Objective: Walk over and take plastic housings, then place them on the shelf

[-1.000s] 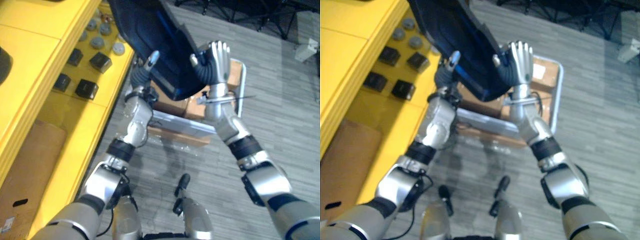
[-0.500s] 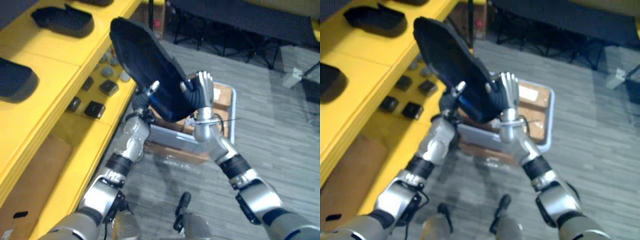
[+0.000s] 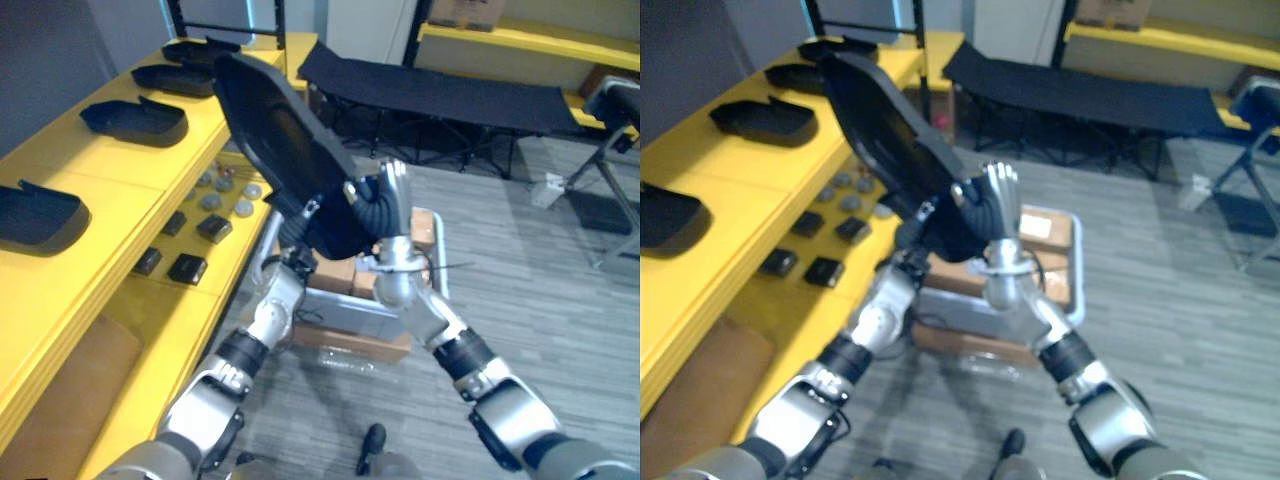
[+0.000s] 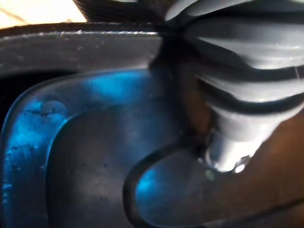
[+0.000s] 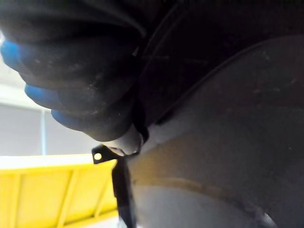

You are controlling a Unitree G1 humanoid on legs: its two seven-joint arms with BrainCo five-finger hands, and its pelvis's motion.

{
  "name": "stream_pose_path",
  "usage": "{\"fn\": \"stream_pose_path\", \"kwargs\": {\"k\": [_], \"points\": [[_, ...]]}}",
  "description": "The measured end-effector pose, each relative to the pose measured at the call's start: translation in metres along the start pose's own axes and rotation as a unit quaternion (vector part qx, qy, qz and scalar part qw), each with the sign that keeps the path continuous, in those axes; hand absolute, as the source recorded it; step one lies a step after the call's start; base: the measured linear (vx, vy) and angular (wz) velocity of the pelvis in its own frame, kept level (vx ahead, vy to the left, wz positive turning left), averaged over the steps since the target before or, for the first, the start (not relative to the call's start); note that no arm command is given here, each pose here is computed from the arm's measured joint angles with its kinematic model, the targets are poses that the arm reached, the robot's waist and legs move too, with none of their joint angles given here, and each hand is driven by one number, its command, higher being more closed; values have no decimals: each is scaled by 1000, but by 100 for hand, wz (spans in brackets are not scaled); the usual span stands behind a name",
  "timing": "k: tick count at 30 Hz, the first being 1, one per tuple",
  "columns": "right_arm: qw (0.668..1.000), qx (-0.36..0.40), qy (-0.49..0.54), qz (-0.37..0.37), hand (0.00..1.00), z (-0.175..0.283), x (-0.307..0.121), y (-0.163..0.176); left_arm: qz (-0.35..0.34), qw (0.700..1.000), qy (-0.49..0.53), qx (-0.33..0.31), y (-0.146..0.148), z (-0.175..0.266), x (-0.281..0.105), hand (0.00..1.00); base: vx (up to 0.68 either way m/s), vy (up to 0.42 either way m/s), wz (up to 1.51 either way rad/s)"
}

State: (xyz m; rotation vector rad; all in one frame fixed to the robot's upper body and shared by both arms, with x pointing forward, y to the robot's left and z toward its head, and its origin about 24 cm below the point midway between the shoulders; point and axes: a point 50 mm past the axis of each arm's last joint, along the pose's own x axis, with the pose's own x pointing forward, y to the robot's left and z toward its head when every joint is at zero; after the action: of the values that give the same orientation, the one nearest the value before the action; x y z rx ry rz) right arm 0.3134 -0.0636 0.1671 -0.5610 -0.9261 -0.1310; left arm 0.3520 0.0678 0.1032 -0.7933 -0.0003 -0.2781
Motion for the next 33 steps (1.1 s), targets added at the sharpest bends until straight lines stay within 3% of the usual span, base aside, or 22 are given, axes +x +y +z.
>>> {"fn": "stream_pose_path", "kwargs": {"k": [3,4,9,14,17,19,22,25,26,33], "points": [[1000,2,9,4,100,-2,-7,1,4,1000,2,-17,5,-4,-4,100,17,51,1],[1000,6,14,7,0,-2,-11,3,5,1000,3,-22,9,-7,-7,100,17,39,0],[998,41,44,11,0,-1,-29,9,2,996,7,-87,21,-20,-20,100,6,36,-1],[994,70,86,26,0,-2,-43,15,25,996,-1,-82,35,-26,-32,100,-4,30,1],[978,122,160,48,0,-8,-58,20,95,995,-33,-16,44,-20,-45,100,1,27,10],[959,177,214,59,0,-9,-70,15,115,989,-67,56,42,-10,-58,100,54,43,14],[943,227,240,52,0,-9,-74,1,139,976,-122,114,36,8,-61,100,69,49,1],[938,248,238,42,0,-14,-70,-26,184,945,-214,166,30,39,-64,100,52,55,-6],[942,244,230,13,0,-21,-63,-50,220,919,-247,213,33,49,-67,100,28,52,-10],[938,295,163,-83,0,-21,-48,-133,368,809,-320,327,66,82,-89,100,18,49,-17]]}}
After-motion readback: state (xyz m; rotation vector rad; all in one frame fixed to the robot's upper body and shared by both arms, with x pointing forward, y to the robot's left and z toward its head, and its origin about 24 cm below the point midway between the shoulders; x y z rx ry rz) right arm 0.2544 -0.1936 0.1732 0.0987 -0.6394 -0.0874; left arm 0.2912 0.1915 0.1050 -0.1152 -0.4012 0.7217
